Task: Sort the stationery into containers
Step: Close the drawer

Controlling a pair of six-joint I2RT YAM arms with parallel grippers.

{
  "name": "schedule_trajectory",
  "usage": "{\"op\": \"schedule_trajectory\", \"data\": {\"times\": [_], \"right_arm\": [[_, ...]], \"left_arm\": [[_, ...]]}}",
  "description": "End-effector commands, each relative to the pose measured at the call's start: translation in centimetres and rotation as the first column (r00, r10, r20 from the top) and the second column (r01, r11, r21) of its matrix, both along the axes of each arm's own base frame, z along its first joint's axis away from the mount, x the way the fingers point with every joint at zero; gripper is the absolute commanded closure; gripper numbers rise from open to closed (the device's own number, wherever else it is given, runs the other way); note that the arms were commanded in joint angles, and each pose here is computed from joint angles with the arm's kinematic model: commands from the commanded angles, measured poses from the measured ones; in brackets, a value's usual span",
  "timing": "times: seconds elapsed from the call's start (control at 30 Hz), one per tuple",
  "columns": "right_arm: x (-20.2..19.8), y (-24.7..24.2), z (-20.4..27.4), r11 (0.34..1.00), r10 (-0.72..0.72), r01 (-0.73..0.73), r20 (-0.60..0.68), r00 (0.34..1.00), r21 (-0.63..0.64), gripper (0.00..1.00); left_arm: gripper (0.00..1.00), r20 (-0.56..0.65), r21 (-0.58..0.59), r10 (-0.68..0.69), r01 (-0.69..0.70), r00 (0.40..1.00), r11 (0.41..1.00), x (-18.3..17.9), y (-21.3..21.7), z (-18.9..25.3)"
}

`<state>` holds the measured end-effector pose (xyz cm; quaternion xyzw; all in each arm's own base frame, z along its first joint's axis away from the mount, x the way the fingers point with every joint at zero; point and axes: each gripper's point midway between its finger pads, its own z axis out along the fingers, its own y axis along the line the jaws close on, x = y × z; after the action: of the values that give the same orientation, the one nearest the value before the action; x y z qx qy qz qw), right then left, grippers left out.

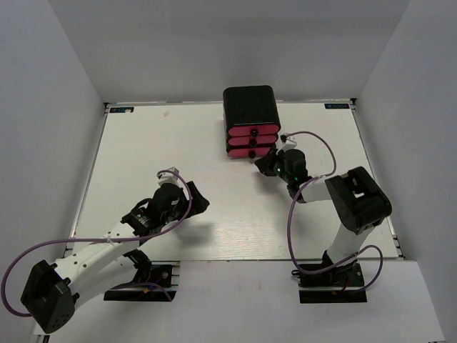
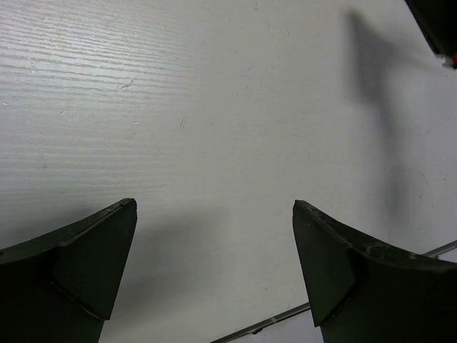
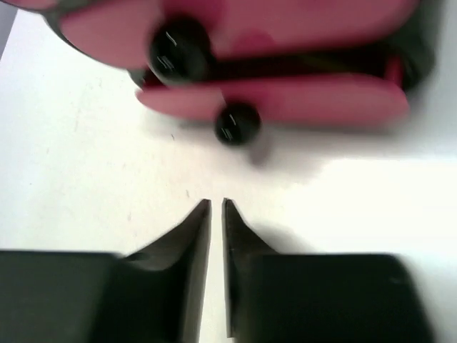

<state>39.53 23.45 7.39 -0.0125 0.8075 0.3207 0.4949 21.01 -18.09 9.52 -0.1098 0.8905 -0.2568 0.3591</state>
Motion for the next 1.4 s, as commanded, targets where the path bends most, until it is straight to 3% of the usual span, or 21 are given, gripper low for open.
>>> {"op": "schedule_trajectory", "data": {"times": [0.0,0.07,0.67,0.93,1.03,1.07,1.23,1.37], "right_arm": [[-0.9,-1.5,1.2,0.998,-0.050,0.049,0.007,0.999,0.042,0.86],[-1.3,-2.6,0.6,0.996,-0.080,0.080,-0.008,0.997,0.037,1.00],[4.5,-5.3,-1.0,0.959,-0.264,0.272,-0.101,0.959,0.074,1.00],[5.9,-5.0,-1.4,0.957,-0.274,0.283,-0.109,0.955,0.070,1.00],[6.4,-5.0,-1.5,0.955,-0.283,0.290,-0.109,0.953,0.065,0.93],[6.5,-5.0,-1.6,0.955,-0.283,0.291,-0.110,0.953,0.064,0.84],[6.6,-4.8,-2.0,0.956,-0.280,0.288,-0.115,0.953,0.054,0.75],[6.8,-4.6,-1.5,0.957,-0.273,0.282,-0.111,0.955,0.070,0.61]], "left_arm": [[0.00,0.019,-0.017,0.002,-0.001,1.000,1.000,0.2,-0.2,1.0],[0.00,0.019,-0.034,0.000,0.001,1.000,0.999,0.2,-0.5,1.2],[0.00,-0.013,-0.014,-0.008,0.007,1.000,1.000,0.2,-0.7,0.4],[0.00,-0.013,-0.014,-0.008,0.007,1.000,1.000,0.4,-0.8,0.5],[0.00,-0.013,-0.014,-0.008,0.007,1.000,1.000,0.4,-0.8,0.5],[0.00,-0.013,-0.014,-0.008,0.007,1.000,1.000,0.4,-0.8,0.5],[0.00,-0.013,-0.014,-0.008,0.007,1.000,1.000,0.2,-0.7,0.6],[0.00,-0.013,-0.014,-0.008,0.007,1.000,1.000,0.2,-0.7,0.6]]}}
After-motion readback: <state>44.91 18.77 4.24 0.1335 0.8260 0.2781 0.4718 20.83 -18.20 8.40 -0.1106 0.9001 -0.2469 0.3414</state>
